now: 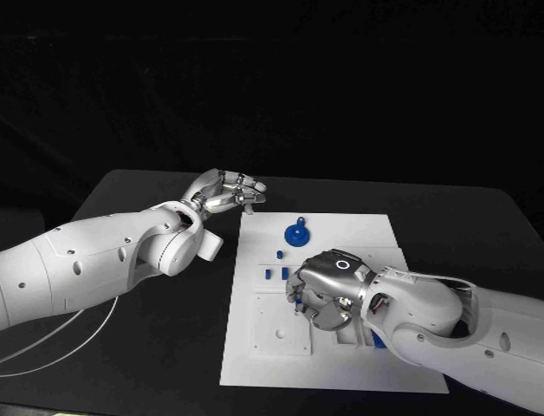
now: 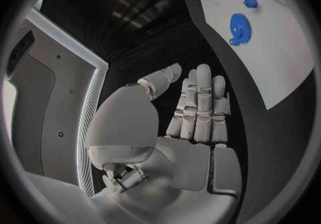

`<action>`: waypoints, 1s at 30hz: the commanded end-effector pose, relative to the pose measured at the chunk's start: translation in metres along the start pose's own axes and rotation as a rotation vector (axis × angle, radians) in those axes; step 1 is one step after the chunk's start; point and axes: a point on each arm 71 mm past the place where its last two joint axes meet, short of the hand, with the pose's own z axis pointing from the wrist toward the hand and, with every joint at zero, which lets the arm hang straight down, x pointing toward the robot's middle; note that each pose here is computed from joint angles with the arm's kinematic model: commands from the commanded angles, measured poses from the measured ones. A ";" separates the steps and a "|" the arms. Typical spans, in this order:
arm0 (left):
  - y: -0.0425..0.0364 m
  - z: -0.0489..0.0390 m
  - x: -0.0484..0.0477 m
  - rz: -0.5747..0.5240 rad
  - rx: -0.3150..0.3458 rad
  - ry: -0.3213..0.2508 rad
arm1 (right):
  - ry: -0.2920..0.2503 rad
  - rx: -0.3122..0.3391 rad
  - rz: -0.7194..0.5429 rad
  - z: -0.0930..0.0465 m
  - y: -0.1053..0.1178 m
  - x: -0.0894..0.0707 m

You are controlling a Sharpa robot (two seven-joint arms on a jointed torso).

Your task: Assemble the parts on the task board

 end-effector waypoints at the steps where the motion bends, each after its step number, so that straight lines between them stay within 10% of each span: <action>1: -0.0011 0.0005 0.0015 -0.007 0.004 -0.001 | 0.022 -0.001 -0.014 -0.001 0.000 0.003; 30: -0.0012 0.0007 0.0027 -0.009 0.004 0.004 | 0.037 -0.003 -0.045 0.002 0.002 0.011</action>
